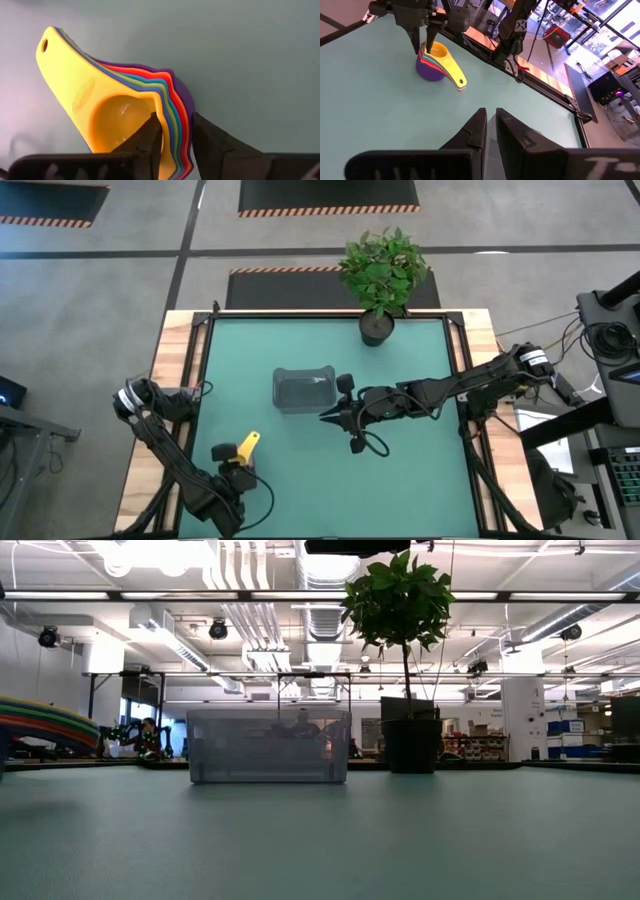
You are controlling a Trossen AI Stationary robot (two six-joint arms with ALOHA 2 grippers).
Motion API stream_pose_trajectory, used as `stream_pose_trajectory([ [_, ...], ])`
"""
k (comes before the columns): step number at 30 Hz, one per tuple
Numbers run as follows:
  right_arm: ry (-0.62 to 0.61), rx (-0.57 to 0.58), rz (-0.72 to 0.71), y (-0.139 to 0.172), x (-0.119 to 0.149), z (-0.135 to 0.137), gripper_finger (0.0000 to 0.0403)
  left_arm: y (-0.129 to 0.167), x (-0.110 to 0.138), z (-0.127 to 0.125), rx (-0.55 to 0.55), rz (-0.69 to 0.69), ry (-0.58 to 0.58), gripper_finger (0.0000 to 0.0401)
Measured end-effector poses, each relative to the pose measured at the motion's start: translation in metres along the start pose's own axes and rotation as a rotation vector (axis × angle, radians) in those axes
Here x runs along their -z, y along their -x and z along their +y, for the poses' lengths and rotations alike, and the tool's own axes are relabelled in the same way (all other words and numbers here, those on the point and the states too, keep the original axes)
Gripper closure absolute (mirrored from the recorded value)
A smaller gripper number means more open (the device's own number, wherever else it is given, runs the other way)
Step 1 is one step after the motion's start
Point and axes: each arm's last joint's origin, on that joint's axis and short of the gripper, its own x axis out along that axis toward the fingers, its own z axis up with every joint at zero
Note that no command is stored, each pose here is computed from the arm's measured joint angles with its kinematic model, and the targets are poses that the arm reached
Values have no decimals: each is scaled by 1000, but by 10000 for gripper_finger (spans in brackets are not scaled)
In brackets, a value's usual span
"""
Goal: Nest measuring cups in basket
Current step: Put the nested measuring cups into the black bin
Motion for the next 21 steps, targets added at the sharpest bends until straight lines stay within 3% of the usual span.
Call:
stream_pose_trajectory([
  [7, 0, 0, 1, 0, 0, 0, 374, 19, -2, 13, 42, -60, -38, 337],
  [21, 1, -1, 2, 0, 0, 0, 374, 32, -6, 13, 11, -113, -142, 337],
])
